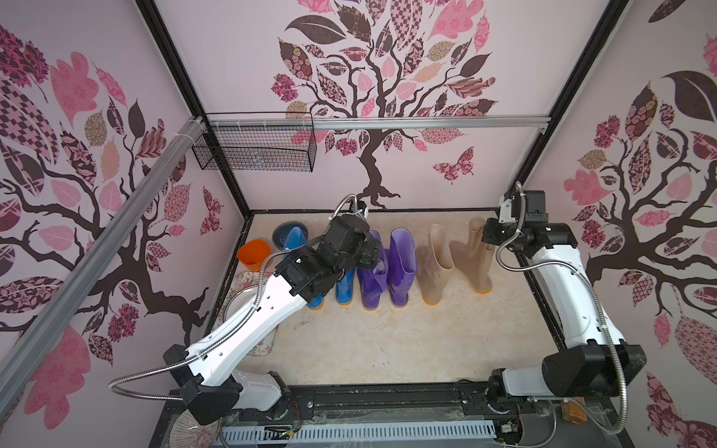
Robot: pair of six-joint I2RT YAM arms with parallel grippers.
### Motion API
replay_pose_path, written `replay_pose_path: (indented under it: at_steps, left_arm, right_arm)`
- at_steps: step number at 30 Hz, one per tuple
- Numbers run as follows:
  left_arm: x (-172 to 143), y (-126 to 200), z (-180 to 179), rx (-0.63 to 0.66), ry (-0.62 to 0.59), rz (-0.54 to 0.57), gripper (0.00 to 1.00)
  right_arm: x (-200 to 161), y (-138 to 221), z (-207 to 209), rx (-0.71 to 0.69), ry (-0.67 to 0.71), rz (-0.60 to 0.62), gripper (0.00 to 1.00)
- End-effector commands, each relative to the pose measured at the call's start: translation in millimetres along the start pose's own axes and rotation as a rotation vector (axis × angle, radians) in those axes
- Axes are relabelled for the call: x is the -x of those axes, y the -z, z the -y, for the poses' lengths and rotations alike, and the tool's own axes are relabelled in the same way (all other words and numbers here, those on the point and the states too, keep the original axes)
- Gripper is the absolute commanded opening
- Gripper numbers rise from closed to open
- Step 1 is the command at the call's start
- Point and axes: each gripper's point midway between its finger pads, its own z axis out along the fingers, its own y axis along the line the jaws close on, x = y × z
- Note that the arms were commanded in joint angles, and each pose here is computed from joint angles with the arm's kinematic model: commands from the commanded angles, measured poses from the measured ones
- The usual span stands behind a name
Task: Match and arrange rain boots in pairs
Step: Pick up the rain boot at the center of the board, then pair a pair of rain boots at the center of the board.
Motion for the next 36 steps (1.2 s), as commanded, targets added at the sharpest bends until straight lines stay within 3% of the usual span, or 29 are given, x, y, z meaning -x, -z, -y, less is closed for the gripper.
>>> replay_pose_path:
  at_steps: [1,27,36]
  left_arm:
    - [2.8,5.7,-0.4,-0.019,0.03,0.022,0.75]
    - [-2.8,9.4,-0.8,-0.034,0.066,0.011,0.75]
    - [-2.7,8.5,-0.6,-0.032,0.067,0.011,0.75]
  right_arm:
    - [21.6,38.8,-14.3,0.047,0.014,0.122,0.0]
    - [-4.2,41.2,-75.4,0.354,-0.174,0.07,0.0]
    - [-14.6,38.1,-76.4,0.368,-0.178,0.045,0.0]
